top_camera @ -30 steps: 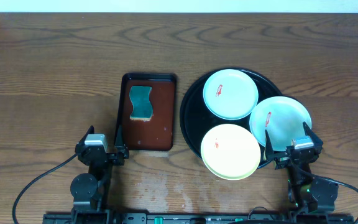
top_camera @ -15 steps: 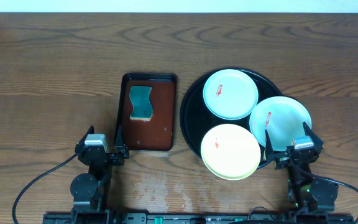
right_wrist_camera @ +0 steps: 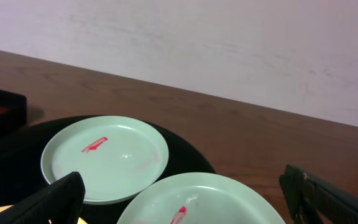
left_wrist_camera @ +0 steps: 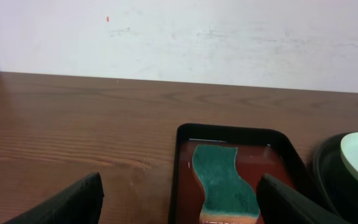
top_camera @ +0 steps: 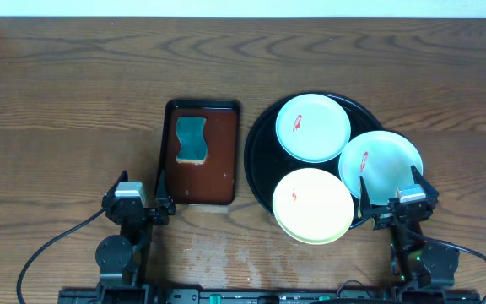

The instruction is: Clean dirty plates on tray and stack at the side

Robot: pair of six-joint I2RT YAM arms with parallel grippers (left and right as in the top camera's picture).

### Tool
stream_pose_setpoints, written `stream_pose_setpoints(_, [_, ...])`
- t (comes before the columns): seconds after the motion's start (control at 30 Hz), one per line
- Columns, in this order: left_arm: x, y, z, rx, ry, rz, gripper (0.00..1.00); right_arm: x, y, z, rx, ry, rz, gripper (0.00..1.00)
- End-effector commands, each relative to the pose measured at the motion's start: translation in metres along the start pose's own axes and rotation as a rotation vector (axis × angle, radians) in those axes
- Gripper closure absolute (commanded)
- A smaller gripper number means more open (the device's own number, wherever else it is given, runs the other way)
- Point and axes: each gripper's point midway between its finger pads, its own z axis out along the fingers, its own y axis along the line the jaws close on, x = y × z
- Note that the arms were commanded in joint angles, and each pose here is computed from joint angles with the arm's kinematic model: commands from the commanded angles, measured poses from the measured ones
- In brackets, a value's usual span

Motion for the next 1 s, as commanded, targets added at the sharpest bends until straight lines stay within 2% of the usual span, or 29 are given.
stream_pose_setpoints(0.0, [0.013,-0.002,0.0,0.016,0.047,0.007,0.21,-0.001,0.003,0.0,-0.012,-0.004,-0.008,0.01])
stream_pose_setpoints(0.53, [0.013,-0.002,0.0,0.016,0.047,0.007,0.21,-0.001,0.004,0.0,-0.019,-0.007,-0.008,0.01])
stream_pose_setpoints(0.73, [0.008,-0.003,0.0,0.019,0.023,0.007,0.21,-0.013,0.04,-0.005,-0.237,-0.064,0.032,0.01])
stream_pose_setpoints(0.97, [0.005,-0.004,0.0,0.025,0.014,0.004,0.21,-0.012,0.045,-0.006,-0.262,-0.056,0.053,0.01])
